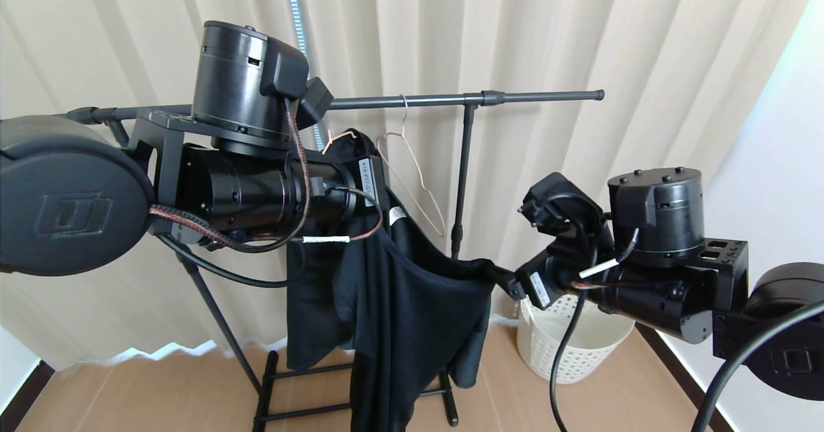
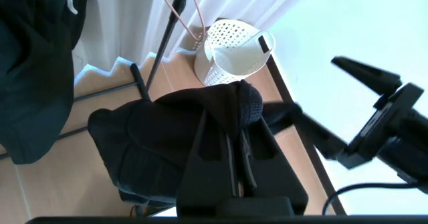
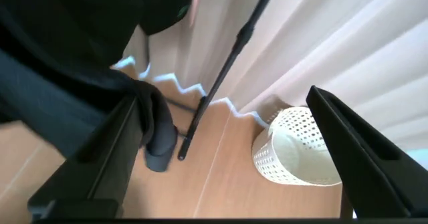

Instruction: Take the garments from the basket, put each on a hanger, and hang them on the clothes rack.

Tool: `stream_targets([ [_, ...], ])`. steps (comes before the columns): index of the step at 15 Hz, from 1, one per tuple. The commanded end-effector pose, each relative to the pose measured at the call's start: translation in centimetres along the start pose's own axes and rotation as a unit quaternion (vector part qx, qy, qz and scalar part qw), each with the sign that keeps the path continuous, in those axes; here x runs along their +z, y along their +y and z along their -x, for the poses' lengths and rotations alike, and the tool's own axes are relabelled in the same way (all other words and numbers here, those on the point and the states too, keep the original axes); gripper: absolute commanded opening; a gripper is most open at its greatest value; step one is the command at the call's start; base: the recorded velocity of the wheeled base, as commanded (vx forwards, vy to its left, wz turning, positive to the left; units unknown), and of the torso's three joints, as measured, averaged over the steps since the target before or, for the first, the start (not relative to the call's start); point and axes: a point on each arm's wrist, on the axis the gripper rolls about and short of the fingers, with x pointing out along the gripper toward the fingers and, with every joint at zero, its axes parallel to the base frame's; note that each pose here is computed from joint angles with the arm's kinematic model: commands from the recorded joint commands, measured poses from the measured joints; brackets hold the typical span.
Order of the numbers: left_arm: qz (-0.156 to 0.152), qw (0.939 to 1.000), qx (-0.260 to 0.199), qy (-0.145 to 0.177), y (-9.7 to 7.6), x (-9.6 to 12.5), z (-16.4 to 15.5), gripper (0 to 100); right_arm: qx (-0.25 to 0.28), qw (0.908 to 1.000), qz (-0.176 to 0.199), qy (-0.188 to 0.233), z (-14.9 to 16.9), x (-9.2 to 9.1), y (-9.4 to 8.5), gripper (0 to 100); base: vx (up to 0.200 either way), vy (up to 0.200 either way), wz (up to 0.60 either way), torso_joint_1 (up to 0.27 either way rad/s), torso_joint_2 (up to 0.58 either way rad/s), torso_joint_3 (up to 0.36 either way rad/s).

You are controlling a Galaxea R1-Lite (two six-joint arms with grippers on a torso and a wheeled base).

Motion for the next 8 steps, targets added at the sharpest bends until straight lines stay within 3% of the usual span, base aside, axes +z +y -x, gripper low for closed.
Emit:
stream_targets([
  [1,-0.001,1.0000,0.001,0.005,0.1,-0.3,-0.1,0,0.028,0.9994,0.019,0.004,0.9,-1.1,-0.6,100,0.000,0.000,0.00,0.000,0.00,0.000],
  [5,-0.012,0.9999,-0.003,0.003,0.1,-0.1,0.1,0,0.140,0.9878,0.063,-0.024,2.8,-2.4,-1.6,100,0.000,0.000,0.00,0.000,0.00,0.000],
  [8,-0.039,0.9992,0.000,0.010,0.2,-0.5,-0.4,0,0.214,0.9721,0.068,-0.067,4.2,-2.1,-2.0,100,0.000,0.000,0.00,0.000,0.00,0.000],
])
